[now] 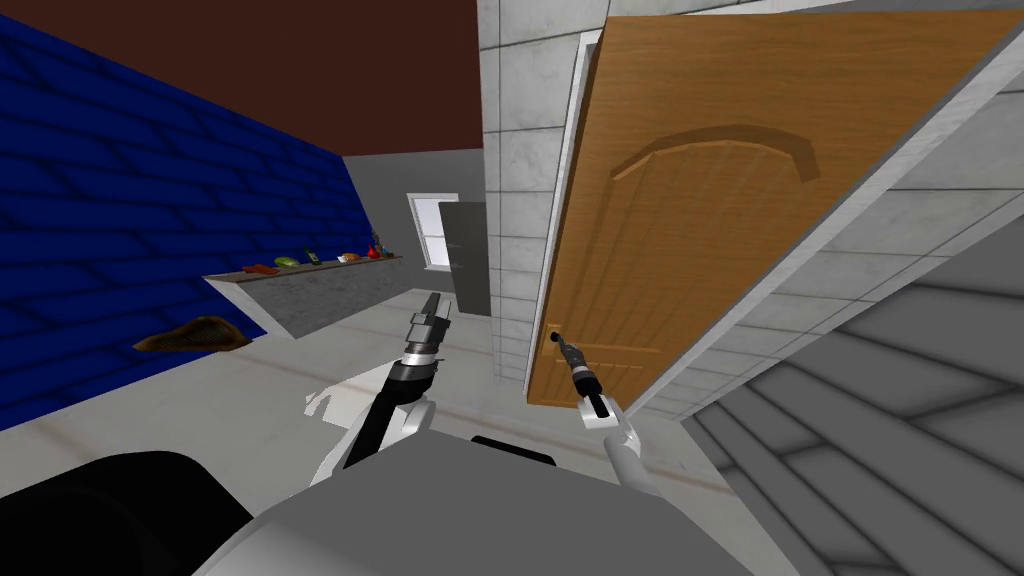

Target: Push the door open

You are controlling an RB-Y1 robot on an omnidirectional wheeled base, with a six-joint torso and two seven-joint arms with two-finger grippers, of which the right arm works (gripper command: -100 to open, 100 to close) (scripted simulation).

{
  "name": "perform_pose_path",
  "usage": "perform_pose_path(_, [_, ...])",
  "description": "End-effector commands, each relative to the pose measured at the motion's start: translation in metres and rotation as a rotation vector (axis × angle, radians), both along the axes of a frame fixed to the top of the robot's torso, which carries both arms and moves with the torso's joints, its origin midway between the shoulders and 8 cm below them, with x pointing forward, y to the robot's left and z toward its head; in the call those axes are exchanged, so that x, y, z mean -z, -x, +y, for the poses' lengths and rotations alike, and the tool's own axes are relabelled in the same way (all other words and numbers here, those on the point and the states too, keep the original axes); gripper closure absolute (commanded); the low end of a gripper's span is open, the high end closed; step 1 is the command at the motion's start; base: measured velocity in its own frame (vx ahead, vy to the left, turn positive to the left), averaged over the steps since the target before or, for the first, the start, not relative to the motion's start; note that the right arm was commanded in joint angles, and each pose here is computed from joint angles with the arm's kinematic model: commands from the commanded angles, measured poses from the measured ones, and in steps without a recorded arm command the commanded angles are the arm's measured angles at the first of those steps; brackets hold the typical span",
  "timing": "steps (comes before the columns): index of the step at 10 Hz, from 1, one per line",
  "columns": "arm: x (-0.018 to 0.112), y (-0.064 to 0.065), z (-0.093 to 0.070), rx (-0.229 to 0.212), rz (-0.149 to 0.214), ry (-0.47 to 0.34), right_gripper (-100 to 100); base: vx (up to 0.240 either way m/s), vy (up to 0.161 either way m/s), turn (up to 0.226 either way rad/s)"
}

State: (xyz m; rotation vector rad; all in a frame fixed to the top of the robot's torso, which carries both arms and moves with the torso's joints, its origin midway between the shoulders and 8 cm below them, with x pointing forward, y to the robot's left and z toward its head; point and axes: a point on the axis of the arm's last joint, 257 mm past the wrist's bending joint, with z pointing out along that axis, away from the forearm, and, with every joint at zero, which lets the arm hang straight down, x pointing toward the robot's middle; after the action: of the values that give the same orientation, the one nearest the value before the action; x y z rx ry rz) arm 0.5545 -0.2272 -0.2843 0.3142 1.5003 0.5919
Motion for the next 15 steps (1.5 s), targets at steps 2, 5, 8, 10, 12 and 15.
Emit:
perform_pose_path(2, [0.002,0.005,-0.011,0.003,-0.008,0.117,-100,-0.047,0.09,-0.06])
perform_pose_path(5, [0.005,0.01,-0.024,0.004,-0.017,0.259,-100,-0.065,0.089,-0.072])
perform_pose_path(8, [0.008,0.016,-0.037,0.003,-0.025,0.394,-100,-0.056,0.104,-0.062])
perform_pose_path(10, [0.01,0.019,-0.044,0.002,-0.029,0.47,-100,-0.074,0.081,-0.058])
perform_pose_path(12, [0.011,0.023,-0.051,0.0,-0.034,0.551,-100,-0.063,0.097,-0.049])
perform_pose_path(15, [0.012,0.023,-0.053,0.003,-0.034,0.562,-100,0.012,0.055,-0.016])
